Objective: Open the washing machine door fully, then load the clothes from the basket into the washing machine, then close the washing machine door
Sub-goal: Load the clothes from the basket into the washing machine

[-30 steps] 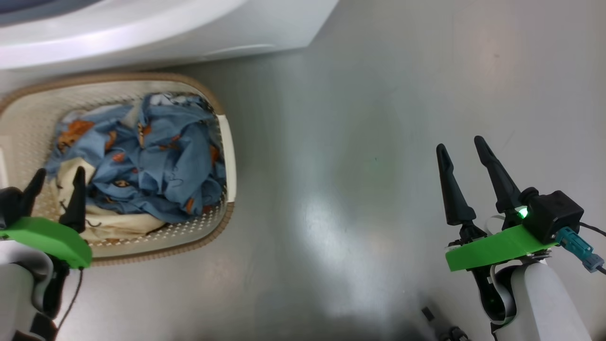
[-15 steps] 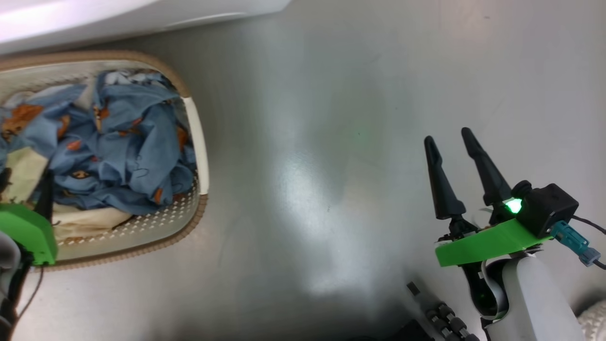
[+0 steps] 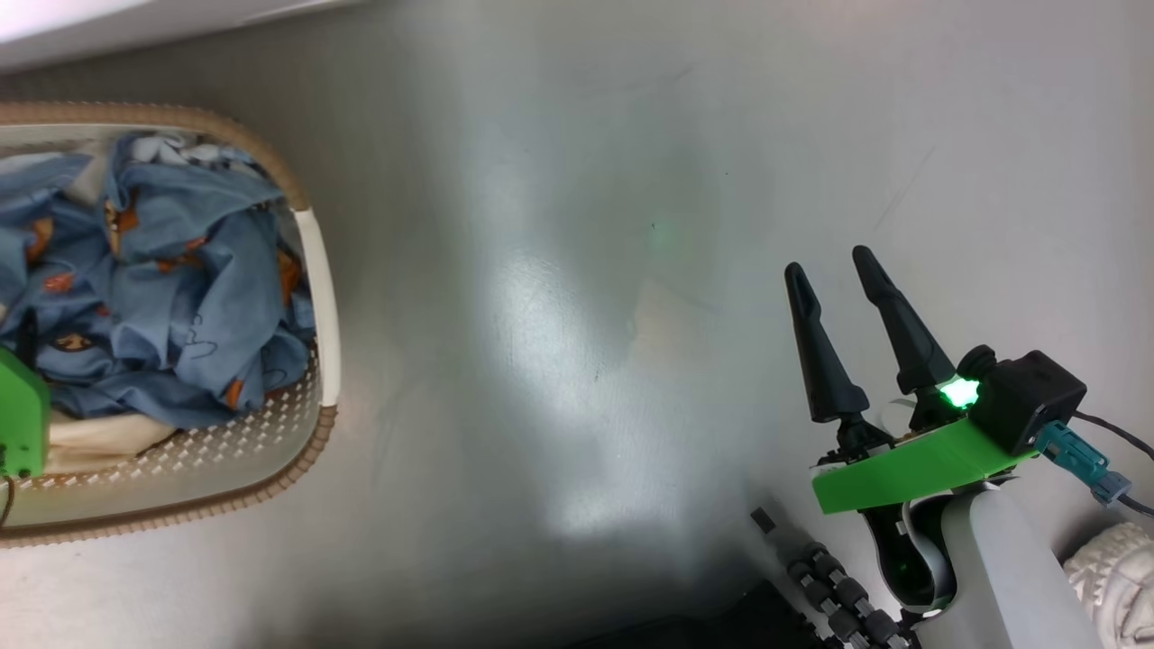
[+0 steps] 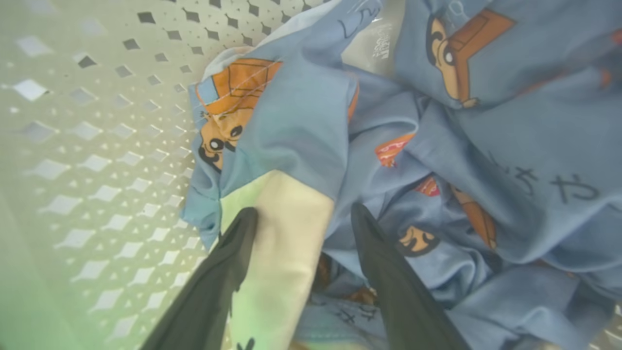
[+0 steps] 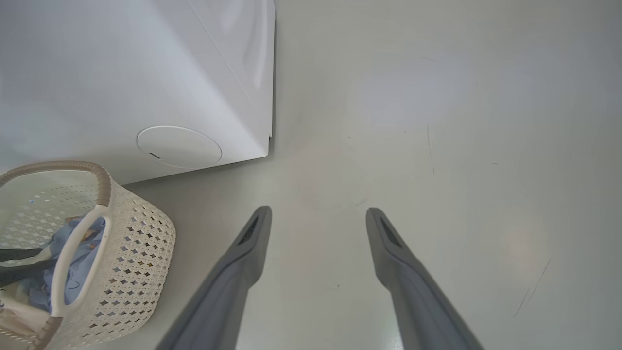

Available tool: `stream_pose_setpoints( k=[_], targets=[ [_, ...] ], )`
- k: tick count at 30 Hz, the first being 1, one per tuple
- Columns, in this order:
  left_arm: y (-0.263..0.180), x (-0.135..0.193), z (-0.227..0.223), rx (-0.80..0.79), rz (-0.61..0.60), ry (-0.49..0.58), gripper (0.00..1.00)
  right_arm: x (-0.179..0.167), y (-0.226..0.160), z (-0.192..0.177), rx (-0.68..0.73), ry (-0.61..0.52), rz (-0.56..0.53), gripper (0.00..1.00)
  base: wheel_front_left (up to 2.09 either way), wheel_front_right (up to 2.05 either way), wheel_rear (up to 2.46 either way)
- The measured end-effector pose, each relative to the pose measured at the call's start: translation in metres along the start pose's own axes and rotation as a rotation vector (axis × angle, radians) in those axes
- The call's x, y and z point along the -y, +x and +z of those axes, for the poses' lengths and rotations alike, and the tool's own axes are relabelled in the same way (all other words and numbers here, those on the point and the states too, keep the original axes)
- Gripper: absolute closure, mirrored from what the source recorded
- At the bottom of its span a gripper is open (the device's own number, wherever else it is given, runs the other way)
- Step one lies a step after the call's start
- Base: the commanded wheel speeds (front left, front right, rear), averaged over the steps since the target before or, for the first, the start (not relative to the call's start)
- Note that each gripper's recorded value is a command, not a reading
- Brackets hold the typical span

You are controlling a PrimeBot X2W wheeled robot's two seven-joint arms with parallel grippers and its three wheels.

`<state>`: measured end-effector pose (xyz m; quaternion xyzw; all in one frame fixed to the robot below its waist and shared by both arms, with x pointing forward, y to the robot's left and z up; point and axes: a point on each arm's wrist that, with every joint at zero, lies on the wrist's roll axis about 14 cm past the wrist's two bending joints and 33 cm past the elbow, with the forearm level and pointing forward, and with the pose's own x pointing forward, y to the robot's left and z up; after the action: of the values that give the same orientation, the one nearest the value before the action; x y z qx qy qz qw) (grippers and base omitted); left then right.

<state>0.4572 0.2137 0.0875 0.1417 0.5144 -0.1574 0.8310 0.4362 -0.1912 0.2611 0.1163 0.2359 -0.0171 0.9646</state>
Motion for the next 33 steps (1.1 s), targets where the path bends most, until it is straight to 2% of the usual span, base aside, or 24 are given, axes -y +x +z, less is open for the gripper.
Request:
stream_pose_setpoints(
  k=[17,18,20,26,33],
  targets=[
    [0.024,0.012,-0.015,-0.115,-0.035,0.106,0.00,0.007,0.002,-0.001,-0.001,0.021,-0.018,0.00,0.00,0.00,0.00],
    [0.025,0.012,-0.015,-0.117,-0.036,0.107,0.17,0.008,0.001,-0.001,-0.001,0.020,-0.020,0.00,0.00,0.00,0.00],
    [0.027,0.013,-0.017,-0.113,-0.040,0.101,1.00,0.010,0.001,-0.001,0.000,0.016,-0.027,0.00,0.00,0.00,0.00],
    [0.027,0.017,-0.009,-0.064,-0.047,0.030,1.00,0.013,0.000,0.005,0.012,0.012,-0.035,0.00,0.00,0.00,0.00],
    [0.011,0.018,0.024,0.072,-0.039,-0.049,1.00,0.012,0.002,0.031,0.079,0.002,-0.029,0.00,0.00,0.00,0.00]
  ],
)
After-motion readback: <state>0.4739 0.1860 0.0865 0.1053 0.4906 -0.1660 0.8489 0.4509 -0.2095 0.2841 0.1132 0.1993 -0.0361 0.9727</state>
